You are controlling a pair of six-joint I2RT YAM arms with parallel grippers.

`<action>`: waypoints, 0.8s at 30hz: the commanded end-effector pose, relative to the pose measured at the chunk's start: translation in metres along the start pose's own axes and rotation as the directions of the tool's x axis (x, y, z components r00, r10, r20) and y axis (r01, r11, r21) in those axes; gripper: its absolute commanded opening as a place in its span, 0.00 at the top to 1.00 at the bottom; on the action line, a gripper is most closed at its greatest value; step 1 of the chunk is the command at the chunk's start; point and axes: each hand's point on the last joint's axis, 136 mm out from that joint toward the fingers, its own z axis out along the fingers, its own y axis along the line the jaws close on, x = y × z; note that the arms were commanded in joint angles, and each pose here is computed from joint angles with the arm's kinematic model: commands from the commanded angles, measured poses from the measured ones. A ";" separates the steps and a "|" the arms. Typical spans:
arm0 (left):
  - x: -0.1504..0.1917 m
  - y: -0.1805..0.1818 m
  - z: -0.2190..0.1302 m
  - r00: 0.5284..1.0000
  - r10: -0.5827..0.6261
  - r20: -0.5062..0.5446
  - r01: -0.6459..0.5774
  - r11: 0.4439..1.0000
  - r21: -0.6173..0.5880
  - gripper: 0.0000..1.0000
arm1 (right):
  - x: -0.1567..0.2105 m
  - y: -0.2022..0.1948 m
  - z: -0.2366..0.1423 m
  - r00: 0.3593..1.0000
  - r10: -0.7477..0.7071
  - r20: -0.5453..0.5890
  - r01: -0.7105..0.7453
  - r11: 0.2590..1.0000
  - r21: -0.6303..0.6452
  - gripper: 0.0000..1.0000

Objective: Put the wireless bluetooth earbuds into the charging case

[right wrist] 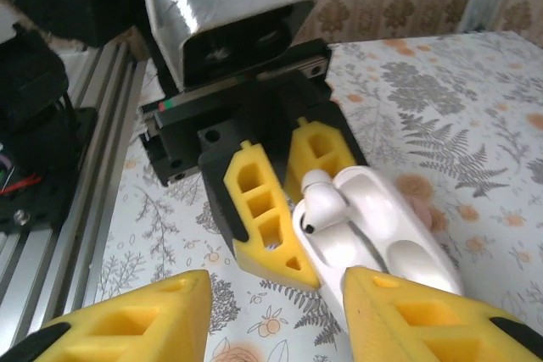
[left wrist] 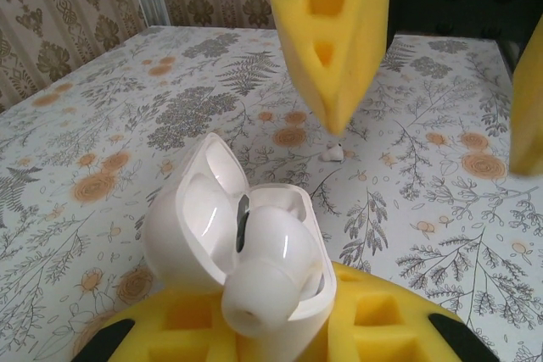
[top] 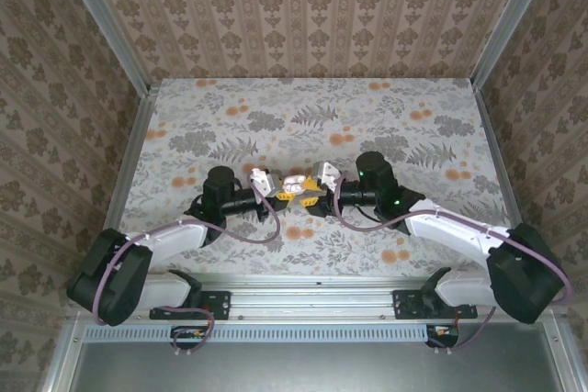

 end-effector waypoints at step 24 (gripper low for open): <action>-0.021 -0.001 -0.002 0.998 0.036 0.049 -0.037 0.999 0.019 0.99 | -0.024 -0.017 0.032 0.994 -0.031 0.101 0.035 0.999 -0.041 0.65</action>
